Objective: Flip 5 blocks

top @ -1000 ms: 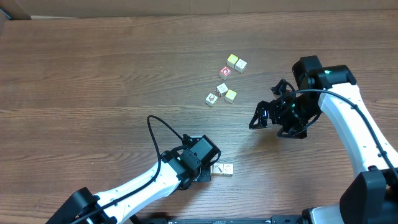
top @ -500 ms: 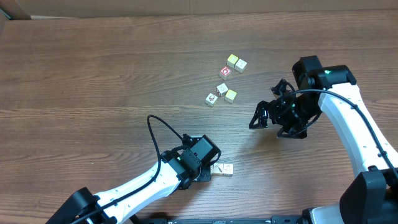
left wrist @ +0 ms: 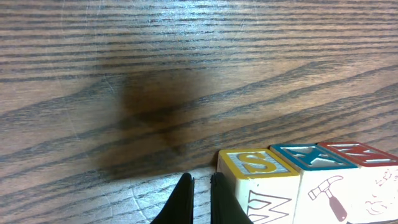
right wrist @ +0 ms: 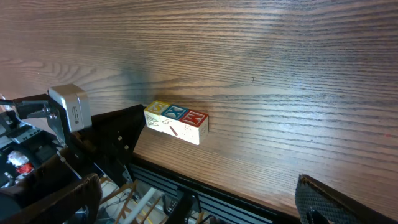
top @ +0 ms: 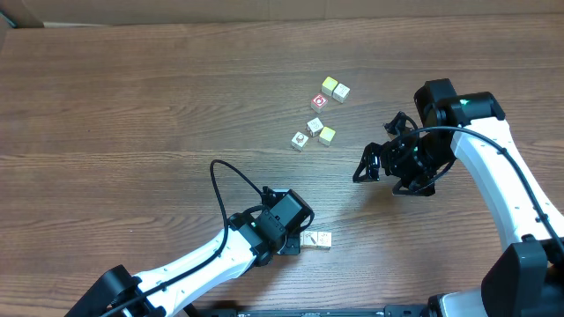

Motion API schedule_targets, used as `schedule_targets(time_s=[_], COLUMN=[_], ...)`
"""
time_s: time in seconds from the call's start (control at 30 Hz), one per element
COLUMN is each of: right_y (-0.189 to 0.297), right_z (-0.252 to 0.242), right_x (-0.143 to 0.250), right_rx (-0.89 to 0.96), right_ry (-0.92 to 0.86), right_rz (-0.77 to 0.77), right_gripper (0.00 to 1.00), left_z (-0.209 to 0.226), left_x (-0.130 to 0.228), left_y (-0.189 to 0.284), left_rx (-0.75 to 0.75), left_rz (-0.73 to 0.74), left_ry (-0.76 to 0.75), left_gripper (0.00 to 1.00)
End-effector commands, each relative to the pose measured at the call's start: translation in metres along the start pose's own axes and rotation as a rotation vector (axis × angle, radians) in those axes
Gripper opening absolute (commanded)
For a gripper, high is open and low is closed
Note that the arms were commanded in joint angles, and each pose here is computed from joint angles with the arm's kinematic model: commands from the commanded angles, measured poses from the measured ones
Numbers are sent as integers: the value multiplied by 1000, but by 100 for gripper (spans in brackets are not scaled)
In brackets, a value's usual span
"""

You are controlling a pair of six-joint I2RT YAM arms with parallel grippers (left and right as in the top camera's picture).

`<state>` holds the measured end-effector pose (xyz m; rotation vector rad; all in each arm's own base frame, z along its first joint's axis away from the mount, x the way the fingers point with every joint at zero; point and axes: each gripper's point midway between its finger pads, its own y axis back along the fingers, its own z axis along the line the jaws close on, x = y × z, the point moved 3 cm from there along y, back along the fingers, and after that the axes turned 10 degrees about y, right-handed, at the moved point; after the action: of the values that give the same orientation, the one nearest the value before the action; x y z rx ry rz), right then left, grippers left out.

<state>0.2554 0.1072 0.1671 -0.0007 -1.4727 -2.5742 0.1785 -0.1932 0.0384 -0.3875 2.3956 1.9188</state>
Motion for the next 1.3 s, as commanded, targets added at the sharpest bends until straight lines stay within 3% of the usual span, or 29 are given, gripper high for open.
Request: schedule_targets(time_s=[0.0, 0.27, 0.37, 0.43, 0.5, 0.53, 0.6, 0.7, 0.83, 1.1, 1.27], right_y=[7, 7, 7, 7, 7, 7, 7, 7, 7, 7, 7], right_z=[5, 5, 5, 5, 5, 5, 5, 5, 5, 5, 5], right_x=[-2, -2, -3, -3, -3, -3, -3, -4, -5, -5, -6], right_rx=[1, 1, 1, 1, 1, 1, 1, 1, 1, 1, 1], right_ry=[28, 28, 30, 31, 31, 31, 31, 31, 35, 36, 36], right_rz=[-29, -29, -32, -34, -33, -33, -34, -34, -40, -42, -43], right_gripper=[100, 100, 100, 100, 100, 100, 100, 100, 100, 100, 100], left_z=[4, 10, 12, 12, 11, 9, 5, 2, -7, -39, -53], left_x=[-3, -12, -33, -47, -63, -72, -90, -118, -152, -193, -209], left_y=[-2, -1, 5, 11, 18, 22, 31, 44, 45, 6, -19], left_rx=[-19, -37, -32, -31, -18, -9, 9, 27, 33, 2, -6], left_rz=[-11, -25, -53, -70, -97, -113, -148, -201, -218, -103, -36], left_ry=[-14, 21, 40, 42, 11, -5, -35, -73, -120, -248, -303], left_gripper=[4, 7, 32, 44, 66, 71, 73, 66, 70, 73, 66])
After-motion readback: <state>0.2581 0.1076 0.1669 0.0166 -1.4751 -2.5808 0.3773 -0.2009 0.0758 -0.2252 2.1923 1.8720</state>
